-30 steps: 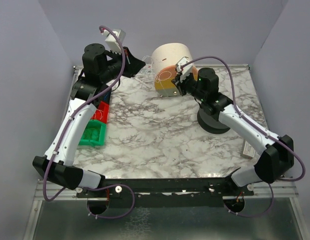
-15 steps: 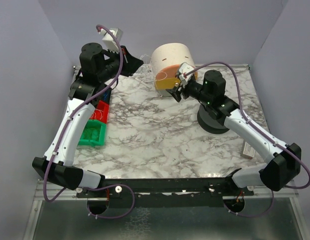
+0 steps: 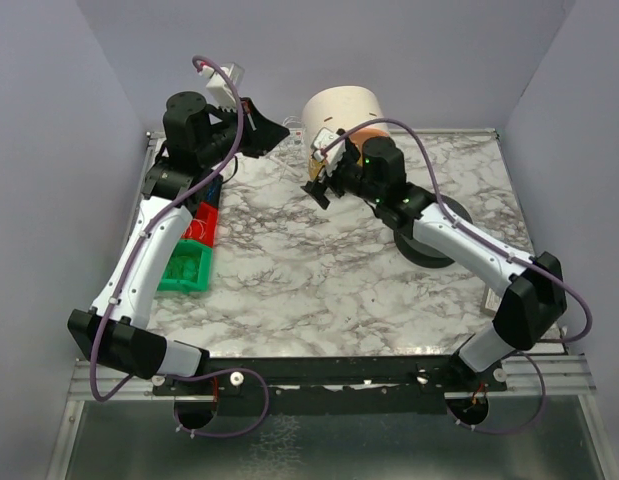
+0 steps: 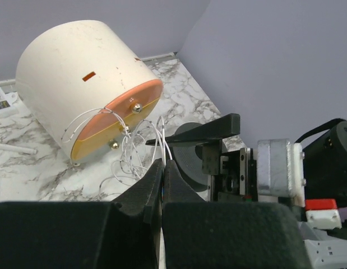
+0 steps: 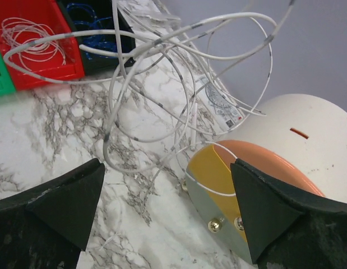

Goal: Wrap the cables
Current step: Adjust the cable at the center of the board.

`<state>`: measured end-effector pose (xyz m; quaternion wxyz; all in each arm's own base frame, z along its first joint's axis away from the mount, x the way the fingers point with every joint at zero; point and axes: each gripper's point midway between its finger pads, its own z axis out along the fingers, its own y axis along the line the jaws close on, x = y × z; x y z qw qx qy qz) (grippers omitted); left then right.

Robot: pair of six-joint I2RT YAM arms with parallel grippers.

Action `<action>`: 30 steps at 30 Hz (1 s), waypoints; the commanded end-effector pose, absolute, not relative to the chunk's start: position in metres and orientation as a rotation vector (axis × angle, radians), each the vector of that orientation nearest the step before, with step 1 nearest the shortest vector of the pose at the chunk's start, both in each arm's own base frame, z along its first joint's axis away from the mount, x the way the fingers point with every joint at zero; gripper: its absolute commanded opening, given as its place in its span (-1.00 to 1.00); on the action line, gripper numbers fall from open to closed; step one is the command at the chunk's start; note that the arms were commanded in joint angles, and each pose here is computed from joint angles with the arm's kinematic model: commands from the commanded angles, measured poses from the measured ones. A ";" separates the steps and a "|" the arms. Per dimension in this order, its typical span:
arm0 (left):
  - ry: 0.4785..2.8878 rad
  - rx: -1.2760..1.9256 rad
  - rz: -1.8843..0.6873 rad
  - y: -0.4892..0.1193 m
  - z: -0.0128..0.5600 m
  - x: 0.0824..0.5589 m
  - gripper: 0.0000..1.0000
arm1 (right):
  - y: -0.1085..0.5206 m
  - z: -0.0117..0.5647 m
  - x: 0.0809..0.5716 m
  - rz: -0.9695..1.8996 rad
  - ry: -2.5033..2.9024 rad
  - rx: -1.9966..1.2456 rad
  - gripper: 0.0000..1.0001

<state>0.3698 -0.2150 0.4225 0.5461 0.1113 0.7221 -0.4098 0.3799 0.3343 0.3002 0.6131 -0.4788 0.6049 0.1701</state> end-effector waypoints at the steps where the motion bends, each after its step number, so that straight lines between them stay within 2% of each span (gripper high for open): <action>1: 1.676 0.251 -1.013 -0.215 0.433 0.368 -1.00 | 0.333 0.290 0.406 0.227 1.462 -0.950 1.00; 6: 1.673 0.239 -1.013 -0.213 0.435 0.369 -1.00 | 0.315 0.281 0.427 0.056 1.518 -0.759 1.00; 11: 1.675 0.238 -1.011 -0.212 0.433 0.368 -1.00 | 0.295 0.286 0.444 -0.071 1.523 -0.616 0.67; 17: 1.671 0.248 -0.978 -0.208 0.434 0.369 -1.00 | 0.279 0.304 0.437 -0.112 1.481 -0.584 -0.02; 20: 1.670 0.264 -0.909 -0.202 0.434 0.371 -1.00 | 0.272 0.316 0.429 -0.113 1.453 -0.587 -0.62; 23: 1.673 0.274 -0.787 -0.189 0.431 0.376 -1.00 | 0.262 0.326 0.422 -0.106 1.433 -0.591 -0.95; 30: 1.719 0.196 -0.506 -0.148 0.411 0.388 -1.00 | 0.201 0.370 0.409 -0.148 1.398 -0.486 -0.99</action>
